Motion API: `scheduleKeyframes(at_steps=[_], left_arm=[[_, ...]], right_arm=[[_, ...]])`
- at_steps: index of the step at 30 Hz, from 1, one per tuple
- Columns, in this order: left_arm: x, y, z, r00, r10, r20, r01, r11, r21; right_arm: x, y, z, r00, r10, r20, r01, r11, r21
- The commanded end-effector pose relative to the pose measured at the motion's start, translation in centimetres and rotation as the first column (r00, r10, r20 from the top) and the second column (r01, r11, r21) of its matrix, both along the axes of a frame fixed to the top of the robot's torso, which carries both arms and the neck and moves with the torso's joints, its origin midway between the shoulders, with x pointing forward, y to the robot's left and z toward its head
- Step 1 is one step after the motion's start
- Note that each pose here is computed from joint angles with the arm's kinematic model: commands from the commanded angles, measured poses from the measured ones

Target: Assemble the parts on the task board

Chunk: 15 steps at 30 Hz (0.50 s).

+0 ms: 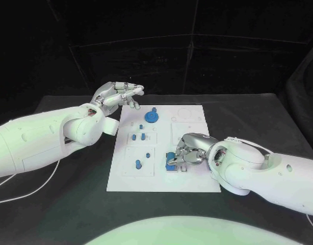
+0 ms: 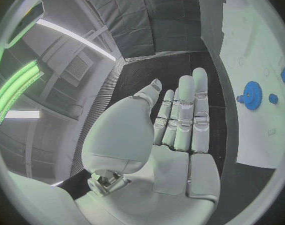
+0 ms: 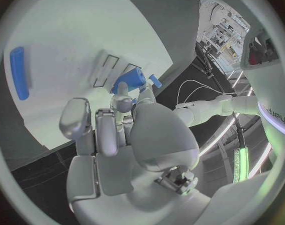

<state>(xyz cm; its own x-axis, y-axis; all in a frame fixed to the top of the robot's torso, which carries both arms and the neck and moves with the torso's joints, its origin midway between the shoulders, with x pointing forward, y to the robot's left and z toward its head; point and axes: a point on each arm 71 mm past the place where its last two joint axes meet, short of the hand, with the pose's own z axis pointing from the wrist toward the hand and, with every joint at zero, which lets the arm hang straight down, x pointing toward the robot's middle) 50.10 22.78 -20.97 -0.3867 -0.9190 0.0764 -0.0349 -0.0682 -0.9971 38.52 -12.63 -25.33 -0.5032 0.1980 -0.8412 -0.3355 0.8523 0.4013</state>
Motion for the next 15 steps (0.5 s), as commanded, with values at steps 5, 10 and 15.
scheduleKeyframes(at_steps=[5, 10, 15], left_arm=[[0.0, -0.01, 0.13, 1.0, -0.003, 0.003, 0.003, 1.0, -0.006], [0.0, 0.05, 0.13, 1.0, -0.002, 0.002, 0.002, 1.0, -0.005], [0.01, 0.1, 0.12, 1.0, -0.001, 0.002, 0.001, 1.0, -0.005]], right_arm=[[0.04, -0.64, -0.61, 1.0, -0.022, 0.001, 0.022, 0.997, -0.078], [-0.09, -0.57, -0.64, 1.0, -0.012, -0.014, 0.011, 0.997, -0.071], [-0.19, -0.53, -0.72, 1.0, 0.0, -0.029, -0.002, 0.997, -0.073]])
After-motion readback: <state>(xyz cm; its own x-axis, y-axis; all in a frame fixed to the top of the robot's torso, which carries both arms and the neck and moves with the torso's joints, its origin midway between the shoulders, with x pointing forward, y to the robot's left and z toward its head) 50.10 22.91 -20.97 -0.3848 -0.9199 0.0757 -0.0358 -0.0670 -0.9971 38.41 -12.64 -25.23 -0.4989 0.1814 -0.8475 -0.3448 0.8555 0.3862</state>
